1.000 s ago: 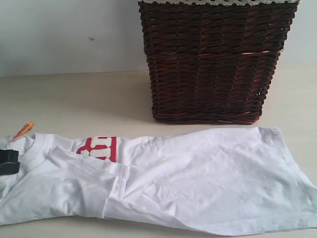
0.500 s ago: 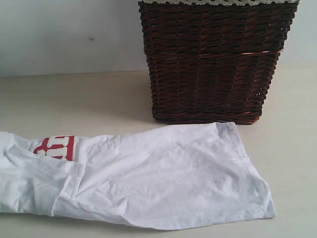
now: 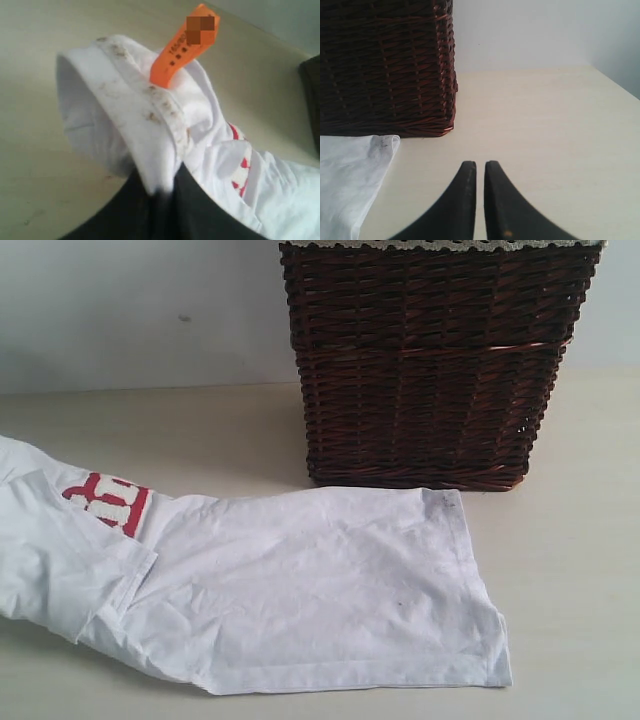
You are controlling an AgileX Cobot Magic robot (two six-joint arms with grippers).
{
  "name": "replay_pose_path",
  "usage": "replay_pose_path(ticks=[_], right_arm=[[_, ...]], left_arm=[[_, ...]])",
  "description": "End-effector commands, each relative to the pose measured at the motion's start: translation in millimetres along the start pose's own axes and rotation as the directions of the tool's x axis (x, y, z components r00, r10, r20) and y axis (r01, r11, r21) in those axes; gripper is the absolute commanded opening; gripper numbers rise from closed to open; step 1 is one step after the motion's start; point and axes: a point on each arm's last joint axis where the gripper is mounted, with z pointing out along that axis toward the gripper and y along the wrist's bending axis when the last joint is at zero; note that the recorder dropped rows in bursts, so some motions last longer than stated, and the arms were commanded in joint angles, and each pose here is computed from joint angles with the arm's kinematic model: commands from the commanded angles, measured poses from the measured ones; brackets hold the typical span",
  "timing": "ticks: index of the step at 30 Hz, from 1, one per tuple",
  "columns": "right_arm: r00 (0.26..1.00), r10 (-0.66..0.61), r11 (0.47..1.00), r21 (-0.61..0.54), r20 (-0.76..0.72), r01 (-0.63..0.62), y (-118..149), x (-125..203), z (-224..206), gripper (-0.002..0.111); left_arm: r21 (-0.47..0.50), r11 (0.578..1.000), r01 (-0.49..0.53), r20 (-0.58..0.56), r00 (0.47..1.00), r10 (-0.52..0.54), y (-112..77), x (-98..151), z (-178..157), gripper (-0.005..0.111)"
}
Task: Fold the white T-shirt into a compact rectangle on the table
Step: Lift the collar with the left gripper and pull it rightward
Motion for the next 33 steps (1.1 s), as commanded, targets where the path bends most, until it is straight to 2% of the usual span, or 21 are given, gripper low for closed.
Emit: replay_pose_path(ticks=[1, 6, 11, 16, 20, 24, 28, 33], right_arm=[[1.000, 0.000, 1.000, -0.002, 0.012, 0.000, 0.0, 0.5, 0.1, 0.007], [1.000, -0.002, 1.000, -0.002, 0.012, 0.002, 0.0, 0.5, 0.1, 0.007], [1.000, 0.000, 1.000, -0.002, 0.012, 0.000, 0.0, 0.5, 0.1, 0.007], [1.000, -0.002, 1.000, -0.002, 0.012, 0.002, 0.0, 0.5, 0.1, 0.007], [1.000, -0.002, 1.000, -0.002, 0.012, 0.002, 0.0, 0.5, 0.1, 0.007], [1.000, 0.000, 1.000, -0.002, 0.012, 0.000, 0.0, 0.5, 0.1, 0.007], [1.000, -0.002, 1.000, -0.002, 0.012, 0.002, 0.0, 0.5, 0.1, 0.007], [1.000, -0.002, 1.000, -0.002, 0.012, 0.002, 0.0, 0.5, 0.1, 0.007]], left_arm=[[0.156, 0.987, -0.039, 0.003, 0.999, 0.039, -20.1, -2.1, 0.5, 0.000], [0.186, 0.978, -0.094, -0.036, 0.994, 0.103, -45.3, 5.7, 14.5, 0.000], [0.209, 0.951, -0.228, -0.017, 0.971, 0.237, -80.6, 7.3, 29.9, 0.000], [0.235, 0.927, -0.293, 0.023, 0.955, 0.296, -111.5, -7.4, 37.0, 0.000], [0.234, 0.925, -0.299, 0.060, 0.954, 0.293, -124.5, -21.4, 37.9, 0.000], [0.168, 0.938, -0.304, 0.069, 0.953, 0.296, -120.0, -27.2, 38.7, 0.000], [0.040, 0.956, -0.291, 0.062, 0.956, 0.288, -104.6, -30.9, 38.9, 0.000], [-0.059, 0.967, -0.249, 0.074, 0.965, 0.253, -81.5, -39.4, 34.0, 0.000]])
